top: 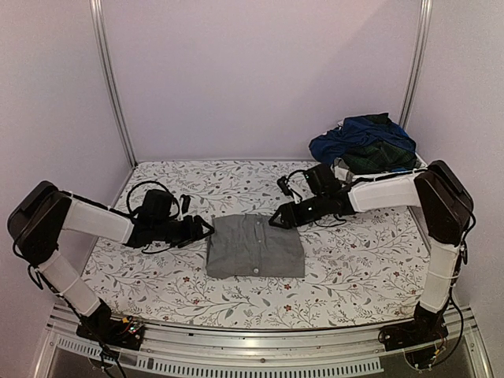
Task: Fold and stack the mixed laundry pile
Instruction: Smooth out the square-folded shirt at the center of the board.
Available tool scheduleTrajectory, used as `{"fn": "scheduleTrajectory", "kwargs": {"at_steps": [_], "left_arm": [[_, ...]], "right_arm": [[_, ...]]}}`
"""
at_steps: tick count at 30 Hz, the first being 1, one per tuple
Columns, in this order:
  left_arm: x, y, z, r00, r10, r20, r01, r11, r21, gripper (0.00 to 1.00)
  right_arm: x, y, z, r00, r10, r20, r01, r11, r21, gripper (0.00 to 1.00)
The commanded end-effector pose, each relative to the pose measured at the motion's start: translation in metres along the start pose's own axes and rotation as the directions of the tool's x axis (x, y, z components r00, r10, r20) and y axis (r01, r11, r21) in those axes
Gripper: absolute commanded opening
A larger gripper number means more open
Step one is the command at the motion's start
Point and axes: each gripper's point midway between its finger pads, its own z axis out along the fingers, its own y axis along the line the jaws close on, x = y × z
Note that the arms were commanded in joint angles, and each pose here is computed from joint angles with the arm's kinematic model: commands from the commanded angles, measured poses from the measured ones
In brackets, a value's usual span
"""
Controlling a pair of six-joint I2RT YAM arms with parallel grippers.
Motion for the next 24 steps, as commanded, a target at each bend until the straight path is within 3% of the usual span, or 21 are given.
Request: {"fn": "scheduleTrajectory", "kwargs": {"at_steps": [1,8,16,22,24], "left_arm": [[-0.004,-0.02,0.003,0.994,0.108,-0.016,-0.109,0.993,-0.045,0.63],[-0.017,-0.015,0.026,0.994,0.104,-0.034,-0.106,0.992,-0.072,0.54],[-0.014,0.001,0.051,0.996,0.046,-0.082,-0.055,0.992,-0.113,0.54],[-0.008,-0.009,0.06,0.993,0.051,-0.107,-0.056,0.997,-0.044,0.56],[-0.007,-0.019,0.06,0.992,0.072,-0.107,-0.071,0.997,0.01,0.53]], "right_arm": [[0.036,-0.03,-0.015,0.996,0.077,-0.037,-0.075,0.995,0.058,0.56],[0.03,-0.071,-0.046,0.974,0.221,0.057,-0.223,0.974,0.032,0.54],[0.048,-0.079,-0.019,0.956,0.293,-0.021,-0.294,0.955,-0.031,0.57],[0.063,-0.073,-0.004,0.935,0.346,-0.081,-0.353,0.927,-0.122,0.54],[0.062,-0.066,-0.004,0.933,0.35,-0.088,-0.36,0.918,-0.166,0.5]]}}
